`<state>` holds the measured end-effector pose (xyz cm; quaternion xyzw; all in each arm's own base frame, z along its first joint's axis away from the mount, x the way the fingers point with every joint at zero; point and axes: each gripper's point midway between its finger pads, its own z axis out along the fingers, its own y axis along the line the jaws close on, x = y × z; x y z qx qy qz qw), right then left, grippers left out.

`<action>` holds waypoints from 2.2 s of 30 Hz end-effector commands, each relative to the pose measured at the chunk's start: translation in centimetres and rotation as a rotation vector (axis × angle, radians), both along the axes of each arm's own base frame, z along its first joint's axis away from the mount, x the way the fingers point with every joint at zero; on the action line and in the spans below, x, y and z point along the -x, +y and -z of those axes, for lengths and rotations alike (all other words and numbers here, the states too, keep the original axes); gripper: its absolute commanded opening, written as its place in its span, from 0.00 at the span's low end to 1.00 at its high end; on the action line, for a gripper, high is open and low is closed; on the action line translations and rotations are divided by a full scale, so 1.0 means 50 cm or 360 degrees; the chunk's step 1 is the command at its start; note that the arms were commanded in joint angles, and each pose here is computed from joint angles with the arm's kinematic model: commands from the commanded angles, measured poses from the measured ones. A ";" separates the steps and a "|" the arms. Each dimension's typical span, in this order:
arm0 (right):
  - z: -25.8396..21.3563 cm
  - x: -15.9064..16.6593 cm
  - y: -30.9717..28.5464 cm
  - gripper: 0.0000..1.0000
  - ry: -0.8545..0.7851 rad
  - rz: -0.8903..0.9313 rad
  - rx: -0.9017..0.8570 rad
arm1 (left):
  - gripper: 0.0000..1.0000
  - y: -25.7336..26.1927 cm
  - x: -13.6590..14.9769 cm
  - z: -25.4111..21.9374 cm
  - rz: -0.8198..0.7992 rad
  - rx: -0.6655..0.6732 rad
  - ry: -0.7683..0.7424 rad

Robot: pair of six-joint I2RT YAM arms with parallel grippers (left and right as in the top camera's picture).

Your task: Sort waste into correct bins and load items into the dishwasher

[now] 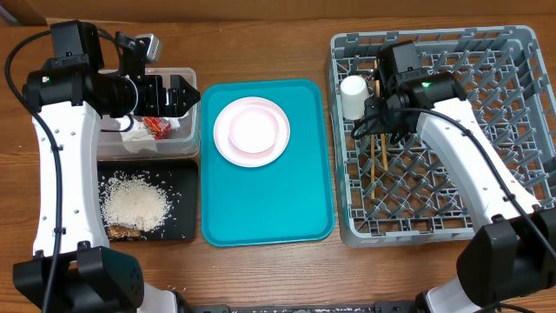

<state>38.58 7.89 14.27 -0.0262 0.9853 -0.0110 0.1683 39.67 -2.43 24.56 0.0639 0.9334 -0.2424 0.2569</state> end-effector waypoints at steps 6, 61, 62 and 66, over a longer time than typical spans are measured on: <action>0.044 -0.010 -0.020 0.11 0.0073 0.0036 0.0035 | 1.00 -0.004 -0.004 -0.023 0.0001 -0.0007 -0.0048; 0.005 0.062 0.573 0.55 -0.0493 -0.0637 -0.0404 | 1.00 -0.004 -0.004 -0.023 0.0001 -0.0007 -0.0048; 0.016 0.052 0.565 0.54 -0.0507 -0.0608 -0.0362 | 1.00 -0.004 -0.004 -0.023 0.0001 -0.0007 -0.0048; 0.044 0.008 0.530 0.56 -0.0570 -0.0489 -0.0227 | 1.00 -0.004 -0.004 -0.023 0.0001 -0.0007 -0.0048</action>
